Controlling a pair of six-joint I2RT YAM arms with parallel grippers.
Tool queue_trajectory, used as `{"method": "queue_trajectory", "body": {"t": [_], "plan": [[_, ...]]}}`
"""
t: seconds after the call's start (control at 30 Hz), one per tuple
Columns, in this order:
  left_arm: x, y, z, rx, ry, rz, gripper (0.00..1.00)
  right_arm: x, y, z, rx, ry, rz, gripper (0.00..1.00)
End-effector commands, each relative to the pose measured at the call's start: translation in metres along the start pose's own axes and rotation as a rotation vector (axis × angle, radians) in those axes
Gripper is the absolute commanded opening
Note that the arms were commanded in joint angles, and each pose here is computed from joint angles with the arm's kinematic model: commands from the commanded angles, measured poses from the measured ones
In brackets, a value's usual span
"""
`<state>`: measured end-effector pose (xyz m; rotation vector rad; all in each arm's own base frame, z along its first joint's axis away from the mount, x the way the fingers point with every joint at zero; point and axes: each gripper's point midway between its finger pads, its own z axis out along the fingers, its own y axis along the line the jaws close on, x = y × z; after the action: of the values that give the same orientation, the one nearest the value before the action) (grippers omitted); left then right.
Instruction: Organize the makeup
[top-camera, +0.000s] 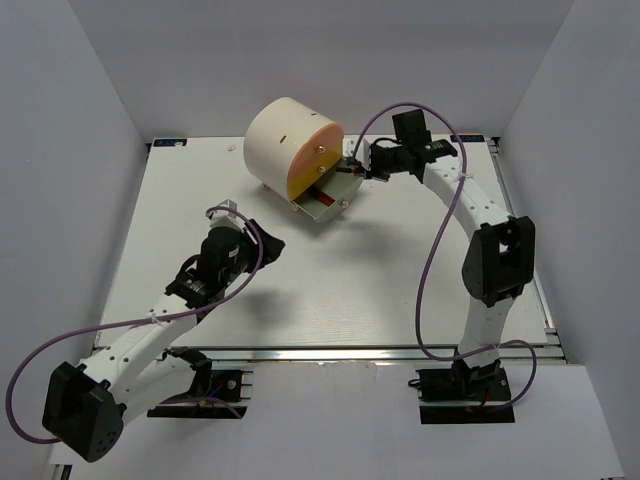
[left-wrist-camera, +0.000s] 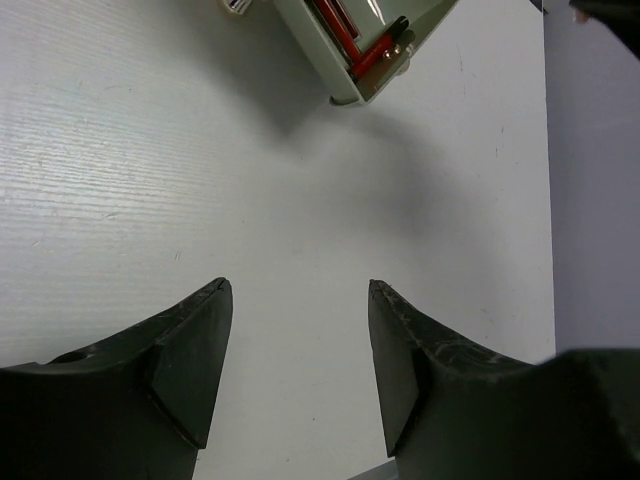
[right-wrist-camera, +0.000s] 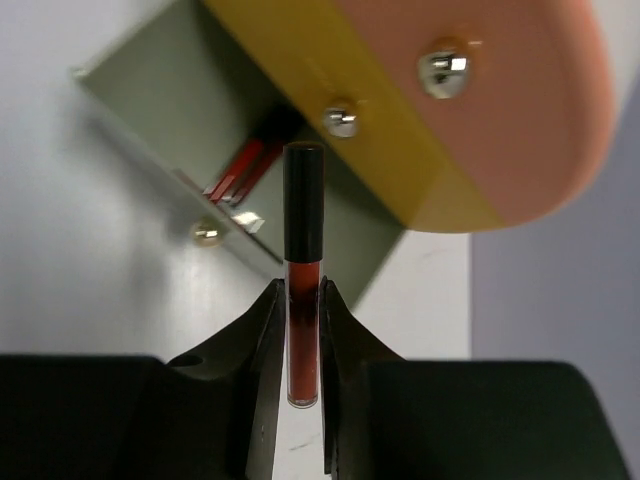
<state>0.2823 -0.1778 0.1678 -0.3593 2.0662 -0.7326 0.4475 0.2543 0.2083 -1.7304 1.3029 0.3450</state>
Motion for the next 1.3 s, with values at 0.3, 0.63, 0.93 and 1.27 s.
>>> {"method": "queue_trajectory", "body": {"t": [0.3,0.63,0.93,1.27], "plan": [[-0.010,0.011,-0.006,-0.032,-0.061,-0.042,0.66,0.006,-0.031,0.049,0.090,0.083,-0.251,0.00],[-0.012,0.016,-0.005,-0.049,-0.067,-0.044,0.67,0.014,-0.024,0.081,0.064,0.111,-0.325,0.13],[-0.021,0.010,-0.001,-0.045,-0.071,-0.034,0.68,0.022,-0.017,0.087,0.054,0.120,-0.317,0.40],[-0.065,-0.035,0.005,0.033,-0.112,0.120,0.62,-0.010,-0.043,0.045,0.228,0.069,-0.220,0.40]]}}
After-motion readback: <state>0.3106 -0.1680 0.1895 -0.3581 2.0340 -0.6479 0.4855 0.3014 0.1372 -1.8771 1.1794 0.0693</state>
